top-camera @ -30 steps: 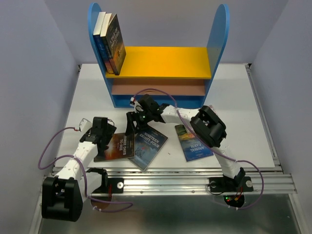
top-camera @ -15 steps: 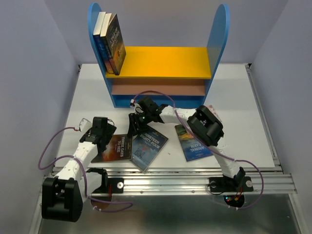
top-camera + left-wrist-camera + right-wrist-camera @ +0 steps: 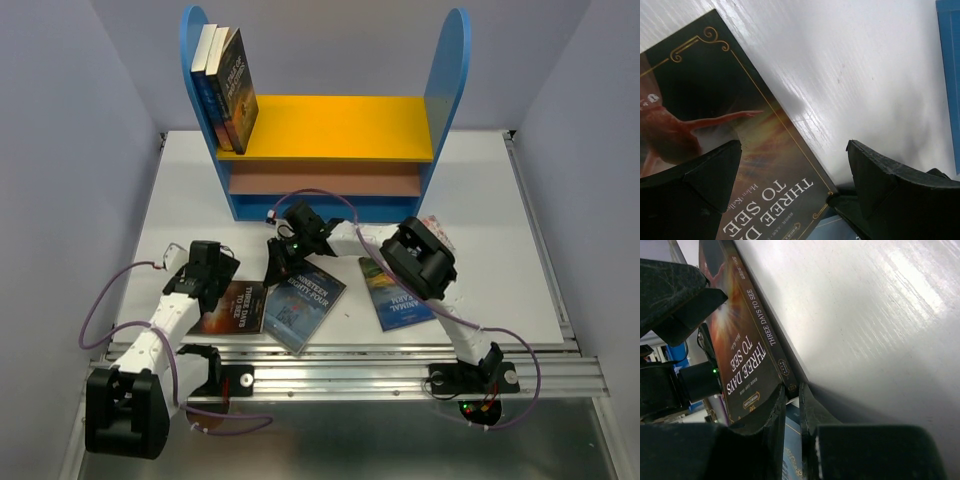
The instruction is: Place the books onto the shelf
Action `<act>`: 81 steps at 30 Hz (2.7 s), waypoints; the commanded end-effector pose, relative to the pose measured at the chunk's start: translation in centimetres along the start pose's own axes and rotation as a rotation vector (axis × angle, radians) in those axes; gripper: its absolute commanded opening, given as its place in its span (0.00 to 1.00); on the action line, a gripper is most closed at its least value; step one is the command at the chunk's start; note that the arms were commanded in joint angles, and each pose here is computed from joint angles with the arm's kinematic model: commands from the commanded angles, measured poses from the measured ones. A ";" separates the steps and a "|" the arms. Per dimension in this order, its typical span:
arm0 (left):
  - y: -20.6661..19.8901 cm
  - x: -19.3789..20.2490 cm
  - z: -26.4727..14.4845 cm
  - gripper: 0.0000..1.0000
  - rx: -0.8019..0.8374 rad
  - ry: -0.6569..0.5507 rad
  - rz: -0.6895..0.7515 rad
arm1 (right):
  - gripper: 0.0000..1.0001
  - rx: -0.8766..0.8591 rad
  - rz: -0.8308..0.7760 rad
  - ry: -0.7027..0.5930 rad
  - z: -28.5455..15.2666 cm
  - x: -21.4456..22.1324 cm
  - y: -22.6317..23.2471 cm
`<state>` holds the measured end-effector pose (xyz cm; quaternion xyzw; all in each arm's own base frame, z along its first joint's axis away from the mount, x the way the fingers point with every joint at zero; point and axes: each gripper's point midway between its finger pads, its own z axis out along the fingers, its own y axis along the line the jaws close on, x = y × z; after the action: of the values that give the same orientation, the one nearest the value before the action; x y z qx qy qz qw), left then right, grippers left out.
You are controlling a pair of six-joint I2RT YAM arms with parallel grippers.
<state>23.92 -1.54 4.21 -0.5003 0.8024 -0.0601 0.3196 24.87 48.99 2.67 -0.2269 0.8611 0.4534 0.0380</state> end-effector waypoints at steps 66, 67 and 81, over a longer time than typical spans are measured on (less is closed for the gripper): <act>-20.9 9.5 -12.7 0.99 1.280 0.074 1.254 | 0.01 0.126 -1.385 -0.130 -25.4 -3.1 3.8; -20.9 9.8 -13.0 0.99 1.287 0.080 1.253 | 0.01 0.124 -1.387 -0.131 -25.5 -3.1 3.9; -18.7 9.3 -10.8 0.67 0.951 -0.018 1.216 | 0.01 0.146 -1.400 -0.124 -26.1 -3.4 3.8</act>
<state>28.33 -22.95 15.21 0.2641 0.8114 -0.2659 0.4485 29.57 31.04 17.89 -0.6917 0.5687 0.2843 0.3426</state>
